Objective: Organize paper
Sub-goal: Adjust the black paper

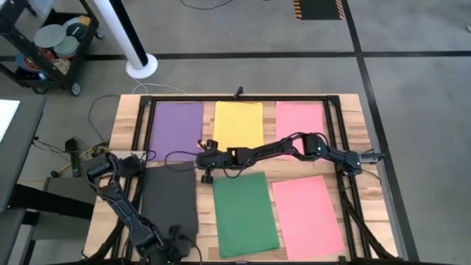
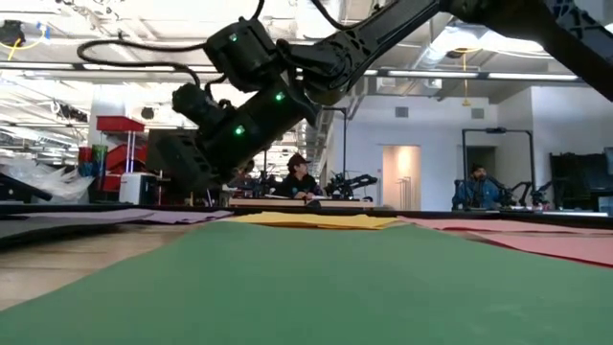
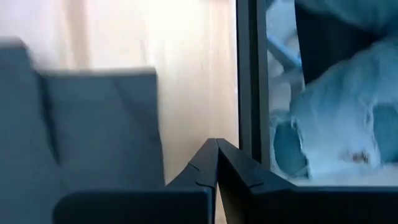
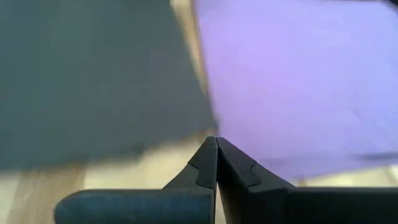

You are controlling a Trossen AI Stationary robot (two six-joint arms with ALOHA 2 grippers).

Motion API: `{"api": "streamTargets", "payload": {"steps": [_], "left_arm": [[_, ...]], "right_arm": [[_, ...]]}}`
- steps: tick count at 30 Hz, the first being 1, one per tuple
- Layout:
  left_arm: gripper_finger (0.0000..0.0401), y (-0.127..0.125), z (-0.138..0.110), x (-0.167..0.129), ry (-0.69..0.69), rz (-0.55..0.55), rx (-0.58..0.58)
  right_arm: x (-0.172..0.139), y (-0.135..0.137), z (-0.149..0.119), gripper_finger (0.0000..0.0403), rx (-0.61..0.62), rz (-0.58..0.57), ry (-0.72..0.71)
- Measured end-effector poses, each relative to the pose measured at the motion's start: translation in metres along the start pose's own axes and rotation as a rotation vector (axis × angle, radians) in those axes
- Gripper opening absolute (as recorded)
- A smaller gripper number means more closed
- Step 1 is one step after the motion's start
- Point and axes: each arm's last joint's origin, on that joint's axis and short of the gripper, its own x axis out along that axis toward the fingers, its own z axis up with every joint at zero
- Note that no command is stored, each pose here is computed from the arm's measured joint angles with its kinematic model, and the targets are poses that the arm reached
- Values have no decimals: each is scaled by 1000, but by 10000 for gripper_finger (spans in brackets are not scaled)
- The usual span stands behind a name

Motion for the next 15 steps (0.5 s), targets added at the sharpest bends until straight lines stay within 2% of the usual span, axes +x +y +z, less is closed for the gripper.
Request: {"api": "streamTargets", "payload": {"steps": [5, 8, 12, 15], "left_arm": [[0, -1, 16, -28, -228, 49, -42], [0, 10, 22, -57, -334, 145, -86], [0, 40, 25, -90, -387, 333, -210], [0, 65, 26, -96, -381, 417, -254]], "right_arm": [[-14, 14, -1, 0, -77, 35, 119], [-32, 26, 2, 0, -171, 73, 209], [-56, 42, 14, 0, -246, 117, 243], [-72, 57, 23, 0, -279, 147, 235]]}}
